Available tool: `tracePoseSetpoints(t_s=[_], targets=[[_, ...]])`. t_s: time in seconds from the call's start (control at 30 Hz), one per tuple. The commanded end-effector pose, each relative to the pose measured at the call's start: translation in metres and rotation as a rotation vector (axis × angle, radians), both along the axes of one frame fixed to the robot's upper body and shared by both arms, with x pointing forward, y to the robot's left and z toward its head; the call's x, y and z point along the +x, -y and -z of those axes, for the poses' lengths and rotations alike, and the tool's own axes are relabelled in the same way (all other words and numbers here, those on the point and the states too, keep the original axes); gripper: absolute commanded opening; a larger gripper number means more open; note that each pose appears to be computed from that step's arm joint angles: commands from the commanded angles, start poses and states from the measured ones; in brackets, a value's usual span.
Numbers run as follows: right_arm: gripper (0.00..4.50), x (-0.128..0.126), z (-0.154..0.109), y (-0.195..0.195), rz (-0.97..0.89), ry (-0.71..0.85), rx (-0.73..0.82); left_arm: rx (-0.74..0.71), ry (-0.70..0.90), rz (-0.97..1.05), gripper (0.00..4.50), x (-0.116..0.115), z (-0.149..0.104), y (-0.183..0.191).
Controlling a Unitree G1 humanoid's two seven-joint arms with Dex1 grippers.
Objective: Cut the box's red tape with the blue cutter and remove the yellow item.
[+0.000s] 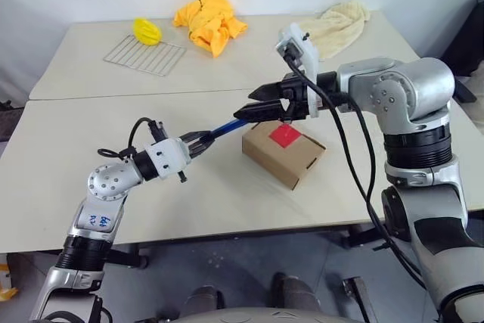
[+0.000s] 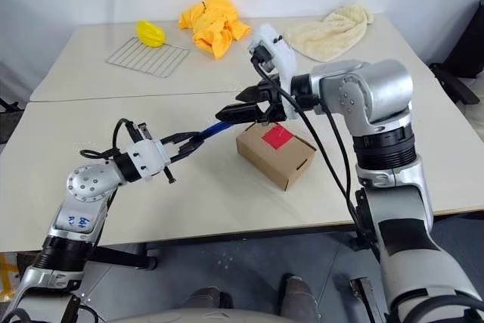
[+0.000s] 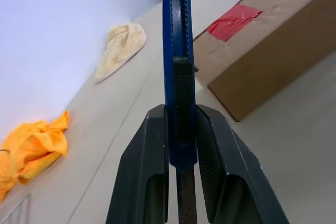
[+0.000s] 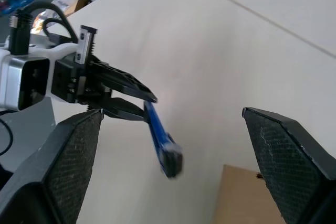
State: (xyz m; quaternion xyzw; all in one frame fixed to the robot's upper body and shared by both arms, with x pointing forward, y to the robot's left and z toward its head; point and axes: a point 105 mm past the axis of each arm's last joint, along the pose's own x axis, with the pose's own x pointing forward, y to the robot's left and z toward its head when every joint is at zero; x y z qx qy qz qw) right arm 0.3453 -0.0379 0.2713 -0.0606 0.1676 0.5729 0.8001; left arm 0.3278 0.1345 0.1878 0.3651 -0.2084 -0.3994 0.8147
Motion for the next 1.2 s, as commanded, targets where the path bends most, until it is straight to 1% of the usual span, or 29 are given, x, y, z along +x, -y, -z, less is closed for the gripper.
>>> tracePoseSetpoints(t_s=[0.03, 0.23, 0.3, 0.37, 0.43, 0.5, 0.63, 0.67, 0.7, 0.73, 0.77, 0.87, 0.9, 1.0, 1.13, 1.2], targets=[[4.44, 0.000, -0.006, -0.008, -0.036, 0.050, -0.007, -0.008, 0.072, 0.025, 0.43, 0.000, -0.016, 0.007], [4.44, 0.002, -0.003, -0.010, -0.048, 0.047, -0.029, -0.009, 0.085, 0.029, 0.43, 0.000, -0.018, 0.009], [4.06, 0.003, -0.002, -0.010, -0.047, 0.049, -0.032, -0.009, 0.084, 0.030, 0.43, 0.000, -0.017, 0.009], [3.55, 0.004, -0.003, -0.010, -0.048, 0.053, -0.031, -0.009, 0.083, 0.031, 0.43, -0.001, -0.017, 0.009], [2.78, 0.005, -0.003, -0.011, -0.045, 0.057, -0.032, -0.008, 0.082, 0.031, 0.43, -0.001, -0.016, 0.009], [2.12, 0.005, -0.003, -0.011, -0.045, 0.061, -0.033, -0.009, 0.081, 0.031, 0.43, -0.002, -0.016, 0.009], [2.12, 0.005, -0.001, -0.010, -0.052, 0.065, -0.051, -0.010, 0.081, 0.028, 0.43, -0.001, -0.017, 0.009], [1.97, 0.005, 0.000, -0.010, -0.058, 0.062, -0.053, -0.011, 0.081, 0.026, 0.43, 0.000, -0.018, 0.009], [1.80, 0.004, 0.000, -0.010, -0.063, 0.062, -0.057, -0.011, 0.081, 0.026, 0.43, 0.000, -0.018, 0.009], [1.44, 0.003, 0.001, -0.010, -0.070, 0.066, -0.064, -0.011, 0.081, 0.025, 0.43, 0.000, -0.018, 0.009], [1.26, 0.003, 0.002, -0.010, -0.072, 0.069, -0.068, -0.011, 0.082, 0.023, 0.43, 0.000, -0.018, 0.008], [0.28, 0.004, 0.002, -0.010, -0.069, 0.073, -0.069, -0.014, 0.080, 0.017, 0.43, 0.001, -0.018, 0.008], [0.18, 0.004, 0.001, -0.010, -0.067, 0.076, -0.064, -0.019, 0.074, 0.010, 0.43, 0.002, -0.018, 0.008], [0.18, 0.005, -0.003, -0.010, -0.063, 0.088, -0.050, -0.034, 0.055, -0.009, 0.43, 0.004, -0.018, 0.007], [0.18, 0.005, -0.014, -0.009, -0.061, 0.122, -0.025, -0.042, -0.075, -0.075, 0.43, 0.013, -0.009, -0.001], [0.18, 0.005, -0.019, -0.006, -0.052, 0.140, -0.012, -0.038, -0.154, -0.127, 1.14, 0.017, -0.002, -0.010]])
